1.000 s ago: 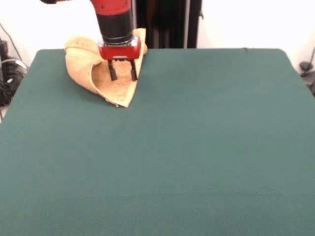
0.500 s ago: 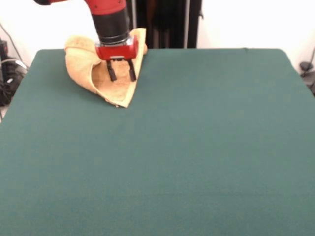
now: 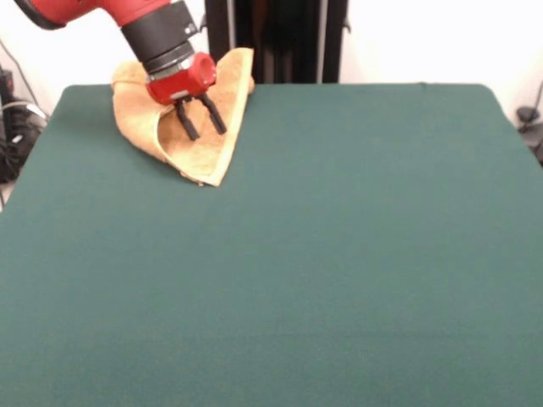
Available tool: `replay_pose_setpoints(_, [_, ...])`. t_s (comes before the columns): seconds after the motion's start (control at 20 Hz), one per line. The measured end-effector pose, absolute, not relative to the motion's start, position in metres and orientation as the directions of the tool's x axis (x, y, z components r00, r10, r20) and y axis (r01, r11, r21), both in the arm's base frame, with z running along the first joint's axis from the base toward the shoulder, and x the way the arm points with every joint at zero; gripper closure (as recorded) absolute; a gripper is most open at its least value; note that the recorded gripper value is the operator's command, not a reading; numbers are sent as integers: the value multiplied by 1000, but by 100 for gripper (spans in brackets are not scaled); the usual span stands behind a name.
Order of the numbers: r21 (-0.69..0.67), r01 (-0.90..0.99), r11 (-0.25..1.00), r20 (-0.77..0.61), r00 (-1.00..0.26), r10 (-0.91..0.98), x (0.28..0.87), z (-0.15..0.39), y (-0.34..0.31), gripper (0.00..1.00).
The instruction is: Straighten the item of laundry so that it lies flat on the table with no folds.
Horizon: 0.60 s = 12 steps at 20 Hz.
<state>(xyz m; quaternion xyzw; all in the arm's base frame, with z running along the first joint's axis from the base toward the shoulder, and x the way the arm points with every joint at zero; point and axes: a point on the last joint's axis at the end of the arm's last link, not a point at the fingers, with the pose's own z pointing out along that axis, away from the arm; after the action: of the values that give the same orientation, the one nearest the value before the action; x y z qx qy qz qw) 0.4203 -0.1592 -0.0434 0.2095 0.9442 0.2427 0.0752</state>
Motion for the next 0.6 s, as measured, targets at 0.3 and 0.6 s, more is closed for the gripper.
replay_pose_setpoints(0.3, [509, 329, 795, -57, -909, 412, 420, -44, -159, 0])
replay_pose_setpoints(0.6, [440, 236, 867, -93, -948, 305, 424, -42, -149, 0])
